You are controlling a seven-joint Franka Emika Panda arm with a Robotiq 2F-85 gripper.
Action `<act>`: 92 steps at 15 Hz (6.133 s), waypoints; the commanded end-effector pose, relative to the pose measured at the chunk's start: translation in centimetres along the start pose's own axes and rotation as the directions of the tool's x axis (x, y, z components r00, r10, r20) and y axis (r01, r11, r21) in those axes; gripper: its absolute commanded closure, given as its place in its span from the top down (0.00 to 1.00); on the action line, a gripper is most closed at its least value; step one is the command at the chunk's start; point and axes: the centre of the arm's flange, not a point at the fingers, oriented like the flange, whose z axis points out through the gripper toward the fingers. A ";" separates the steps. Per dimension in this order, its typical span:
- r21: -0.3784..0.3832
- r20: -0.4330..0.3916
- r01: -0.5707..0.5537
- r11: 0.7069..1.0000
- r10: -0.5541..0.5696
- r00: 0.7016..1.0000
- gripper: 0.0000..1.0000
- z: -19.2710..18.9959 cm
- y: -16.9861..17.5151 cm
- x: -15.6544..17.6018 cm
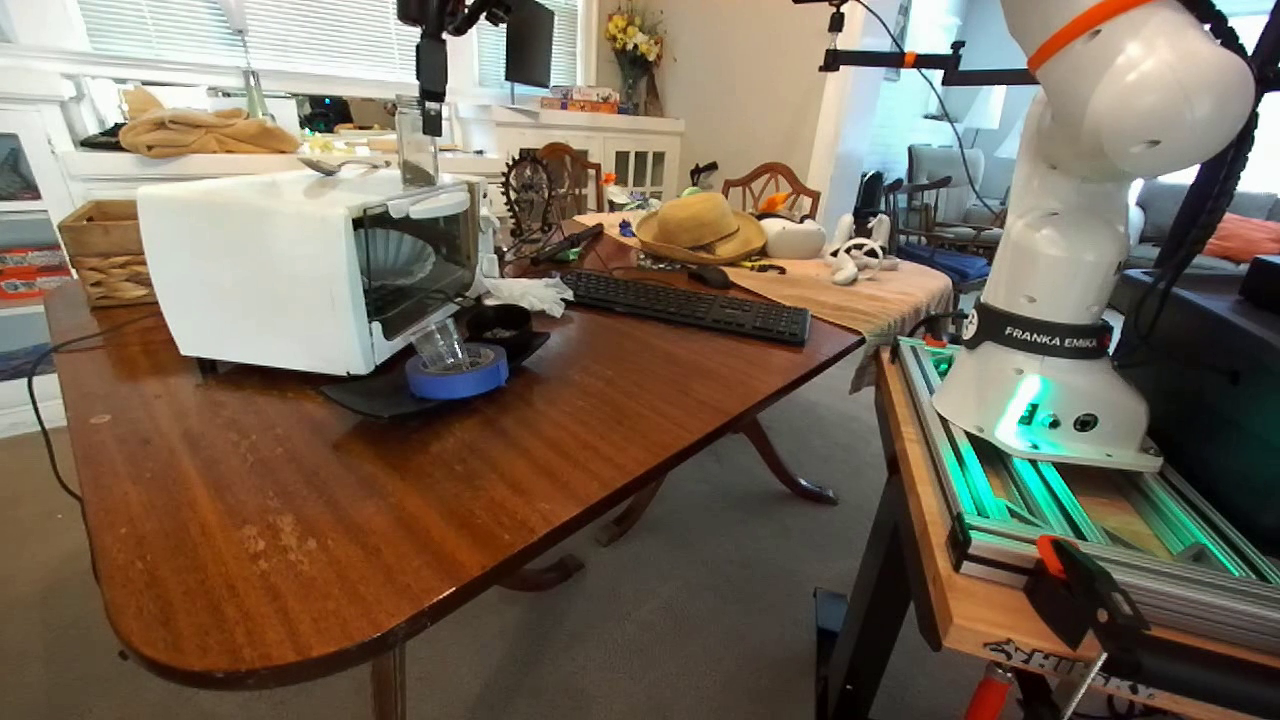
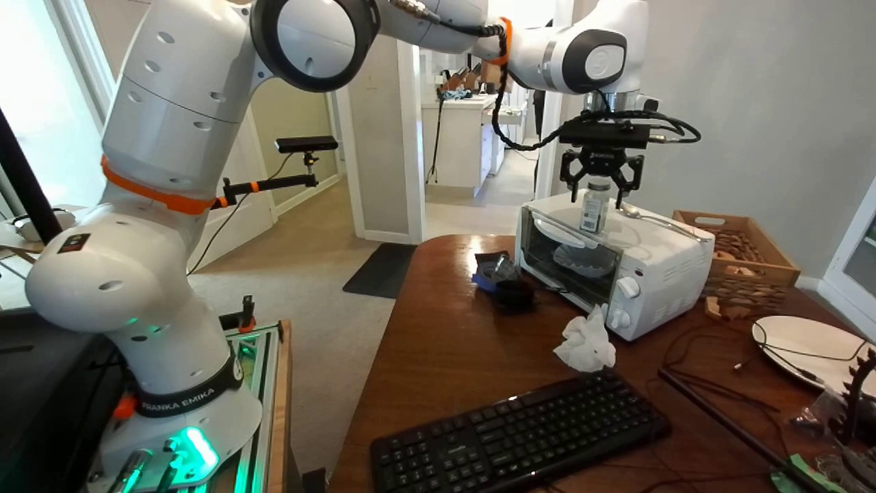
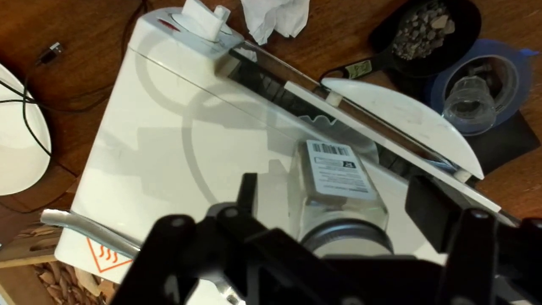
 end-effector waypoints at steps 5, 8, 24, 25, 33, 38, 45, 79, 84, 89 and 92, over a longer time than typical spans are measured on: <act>0.012 0.016 0.020 1.000 -0.021 1.000 0.27 0.1 0.0 1.4; -0.004 0.030 0.016 1.000 -0.016 0.999 0.24 -0.2 0.1 1.3; -0.094 0.113 -0.557 0.825 0.565 0.818 0.24 1.0 11.7 -27.6; -0.106 0.118 -0.598 0.794 0.607 0.786 0.24 2.3 12.0 -29.3; -0.107 0.136 -0.826 0.553 0.831 0.539 0.24 12.7 11.1 -36.7; -0.091 0.114 -0.911 0.401 0.913 0.391 0.24 15.2 10.2 -40.3; -0.108 0.079 -0.960 0.259 0.965 0.251 0.24 16.1 10.0 -44.4; -0.136 0.067 -0.974 0.182 0.982 0.174 1.00 16.0 9.2 -46.6; -0.218 0.011 -0.967 0.133 0.991 0.134 1.00 8.7 9.3 -48.9; -0.251 -0.160 -0.896 0.366 0.897 0.411 1.00 -1.7 9.9 -42.6; -0.243 -0.214 -0.825 0.510 0.802 0.558 1.00 -5.0 8.2 -36.1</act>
